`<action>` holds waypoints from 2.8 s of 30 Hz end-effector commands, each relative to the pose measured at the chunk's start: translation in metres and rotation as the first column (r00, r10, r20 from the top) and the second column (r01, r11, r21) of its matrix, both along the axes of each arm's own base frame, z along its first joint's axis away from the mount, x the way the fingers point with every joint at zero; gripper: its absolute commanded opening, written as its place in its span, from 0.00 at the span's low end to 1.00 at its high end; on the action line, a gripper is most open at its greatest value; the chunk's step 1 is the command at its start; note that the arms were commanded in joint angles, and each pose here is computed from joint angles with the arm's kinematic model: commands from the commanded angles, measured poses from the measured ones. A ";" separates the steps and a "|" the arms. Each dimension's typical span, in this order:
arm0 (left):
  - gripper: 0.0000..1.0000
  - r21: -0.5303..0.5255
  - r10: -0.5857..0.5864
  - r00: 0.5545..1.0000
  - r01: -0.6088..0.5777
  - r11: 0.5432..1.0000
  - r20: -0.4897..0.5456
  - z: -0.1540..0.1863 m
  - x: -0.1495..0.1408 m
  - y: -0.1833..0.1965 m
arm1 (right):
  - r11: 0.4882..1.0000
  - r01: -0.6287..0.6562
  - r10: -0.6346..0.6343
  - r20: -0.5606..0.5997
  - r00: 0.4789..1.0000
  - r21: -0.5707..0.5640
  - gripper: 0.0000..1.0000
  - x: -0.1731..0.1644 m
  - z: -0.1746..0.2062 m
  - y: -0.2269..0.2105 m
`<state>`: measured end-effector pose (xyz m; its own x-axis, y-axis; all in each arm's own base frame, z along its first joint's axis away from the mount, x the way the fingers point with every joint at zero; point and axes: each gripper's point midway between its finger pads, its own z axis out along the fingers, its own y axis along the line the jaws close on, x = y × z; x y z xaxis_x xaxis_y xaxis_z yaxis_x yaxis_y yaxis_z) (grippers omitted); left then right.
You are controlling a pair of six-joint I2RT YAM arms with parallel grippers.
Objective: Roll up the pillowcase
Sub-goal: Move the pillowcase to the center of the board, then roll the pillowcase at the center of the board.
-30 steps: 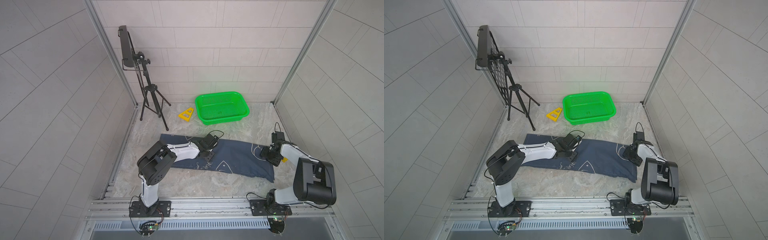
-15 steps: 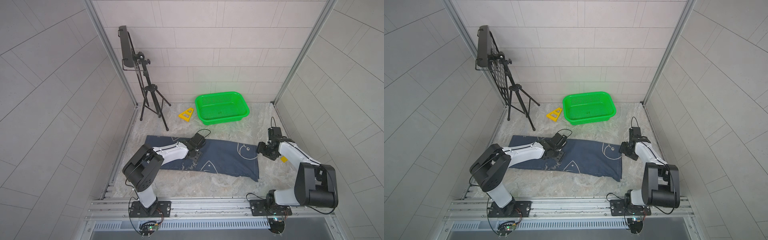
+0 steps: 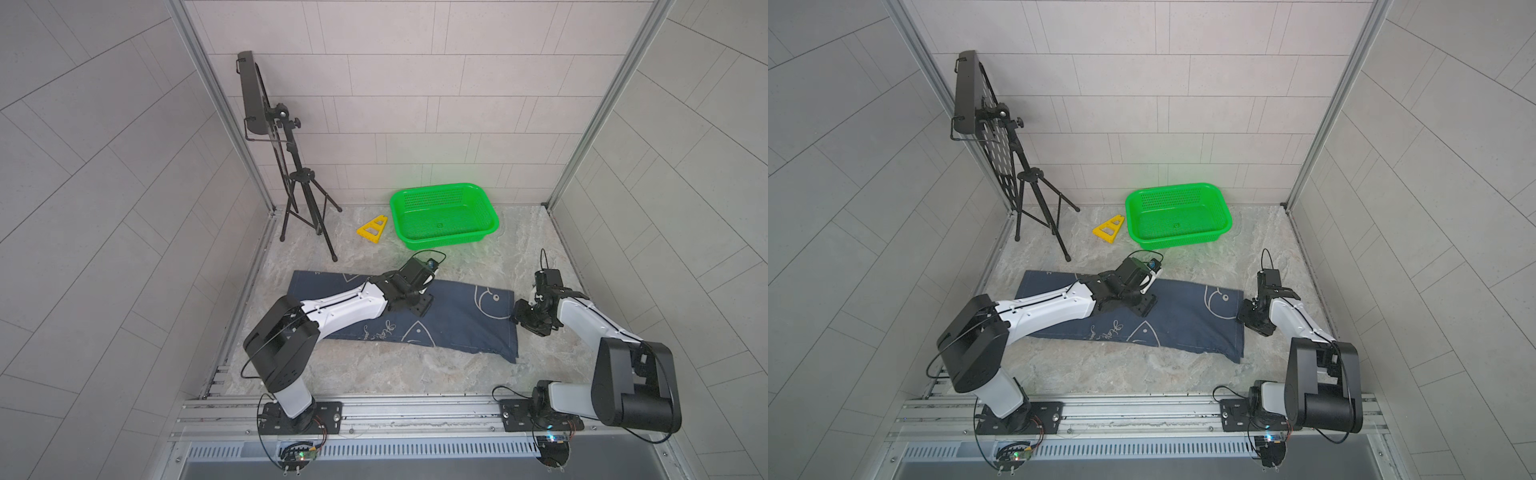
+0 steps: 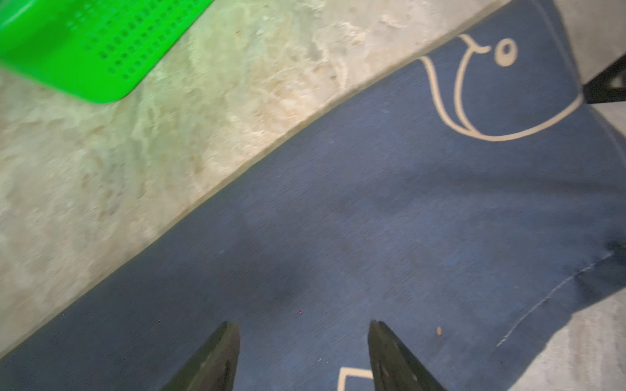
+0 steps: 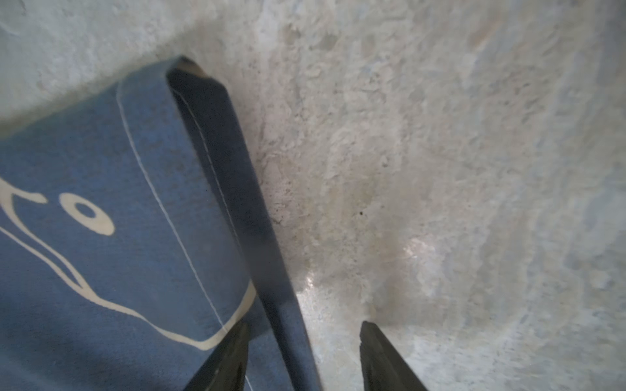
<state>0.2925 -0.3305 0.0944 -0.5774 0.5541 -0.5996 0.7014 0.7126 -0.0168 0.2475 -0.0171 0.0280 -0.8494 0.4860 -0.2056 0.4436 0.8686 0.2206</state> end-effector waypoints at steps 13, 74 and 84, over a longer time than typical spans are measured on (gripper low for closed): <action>0.66 -0.040 -0.384 0.923 0.384 0.922 0.009 -0.021 -0.050 -0.115 | 0.998 -0.013 0.012 0.020 1.000 0.065 0.51 0.026 -0.004 0.006; 0.66 -0.090 -0.157 0.987 0.158 0.983 0.012 0.028 -0.026 -0.007 | 0.980 -0.175 0.170 -0.057 0.984 -0.095 0.05 0.092 0.039 0.132; 0.66 -0.124 -0.121 0.993 0.121 0.985 0.000 0.027 -0.037 0.008 | 0.975 -0.213 0.217 -0.070 0.974 0.055 0.08 0.103 0.020 0.176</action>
